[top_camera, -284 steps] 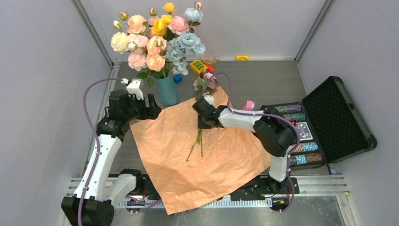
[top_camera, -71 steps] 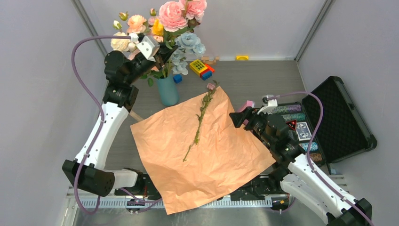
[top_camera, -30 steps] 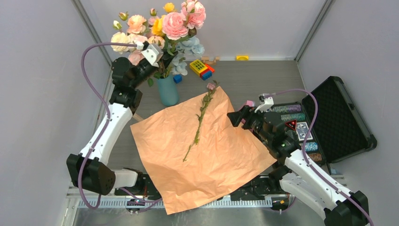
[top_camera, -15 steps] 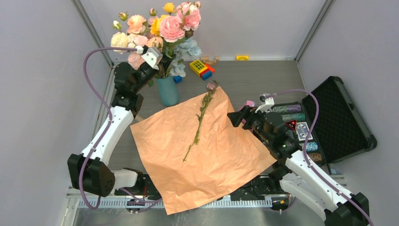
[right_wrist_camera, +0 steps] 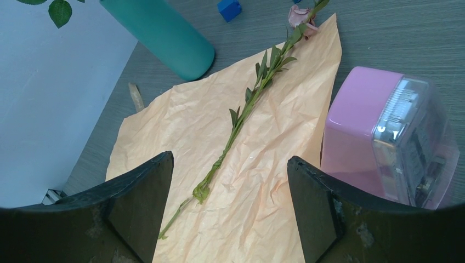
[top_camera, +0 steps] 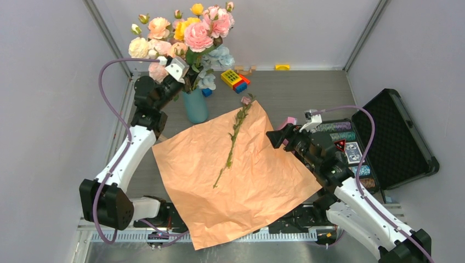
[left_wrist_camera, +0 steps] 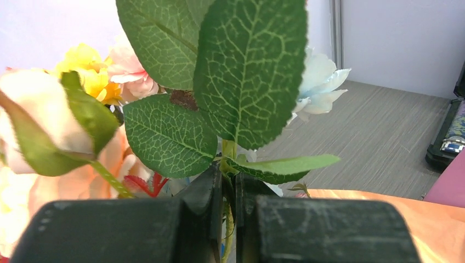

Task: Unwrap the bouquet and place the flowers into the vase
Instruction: Insert the fake flower into the vase.

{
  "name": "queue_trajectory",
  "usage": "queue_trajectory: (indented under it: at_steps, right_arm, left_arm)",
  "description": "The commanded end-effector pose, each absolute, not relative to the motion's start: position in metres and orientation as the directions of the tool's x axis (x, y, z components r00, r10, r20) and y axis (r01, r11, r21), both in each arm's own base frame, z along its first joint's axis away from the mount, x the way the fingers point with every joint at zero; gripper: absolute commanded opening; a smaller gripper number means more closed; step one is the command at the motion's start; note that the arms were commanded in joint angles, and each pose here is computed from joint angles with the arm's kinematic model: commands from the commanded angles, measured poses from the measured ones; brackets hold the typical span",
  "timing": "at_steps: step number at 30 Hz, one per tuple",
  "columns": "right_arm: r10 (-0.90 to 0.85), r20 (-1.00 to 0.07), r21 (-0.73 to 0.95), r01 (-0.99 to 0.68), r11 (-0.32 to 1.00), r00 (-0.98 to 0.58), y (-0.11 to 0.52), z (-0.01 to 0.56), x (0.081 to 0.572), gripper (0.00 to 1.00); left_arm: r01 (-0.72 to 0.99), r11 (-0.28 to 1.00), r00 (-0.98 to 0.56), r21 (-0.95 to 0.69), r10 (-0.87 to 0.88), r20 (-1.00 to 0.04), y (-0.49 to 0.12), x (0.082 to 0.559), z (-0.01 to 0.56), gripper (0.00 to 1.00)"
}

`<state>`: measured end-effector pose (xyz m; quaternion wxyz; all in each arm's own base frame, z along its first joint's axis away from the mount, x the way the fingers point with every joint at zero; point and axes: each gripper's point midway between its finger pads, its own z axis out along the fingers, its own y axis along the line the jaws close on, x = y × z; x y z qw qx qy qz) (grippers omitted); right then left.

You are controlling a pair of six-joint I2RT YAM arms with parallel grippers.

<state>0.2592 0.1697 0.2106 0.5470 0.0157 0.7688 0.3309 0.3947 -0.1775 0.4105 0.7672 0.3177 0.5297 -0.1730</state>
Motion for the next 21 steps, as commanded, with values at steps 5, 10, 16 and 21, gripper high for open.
queue_trajectory:
  at_steps: [5, 10, 16, 21]
  right_arm:
    - [0.419, -0.840, 0.532, -0.375, 0.759, -0.345, 0.170, 0.241, 0.259, 0.81]
    - [0.418, -0.841, 0.532, -0.378, 0.758, -0.344, 0.170, 0.242, 0.258, 0.81]
    - [0.418, -0.840, 0.532, -0.380, 0.757, -0.345, 0.170, 0.243, 0.258, 0.81]
    - [0.417, -0.841, 0.532, -0.380, 0.757, -0.345, 0.170, 0.243, 0.258, 0.81]
  left_arm:
    - [0.583, 0.763, 0.363, 0.279, 0.063, -0.930, -0.168, 0.397, 0.404, 0.00]
    - [0.586, 0.766, 0.346, 0.264, 0.058, -0.936, -0.167, 0.397, 0.398, 0.00]
    - [0.585, 0.774, 0.322, 0.241, 0.052, -0.945, -0.162, 0.402, 0.391, 0.00]
    - [0.595, 0.775, 0.301, 0.214, 0.032, -0.953, -0.160, 0.402, 0.385, 0.00]
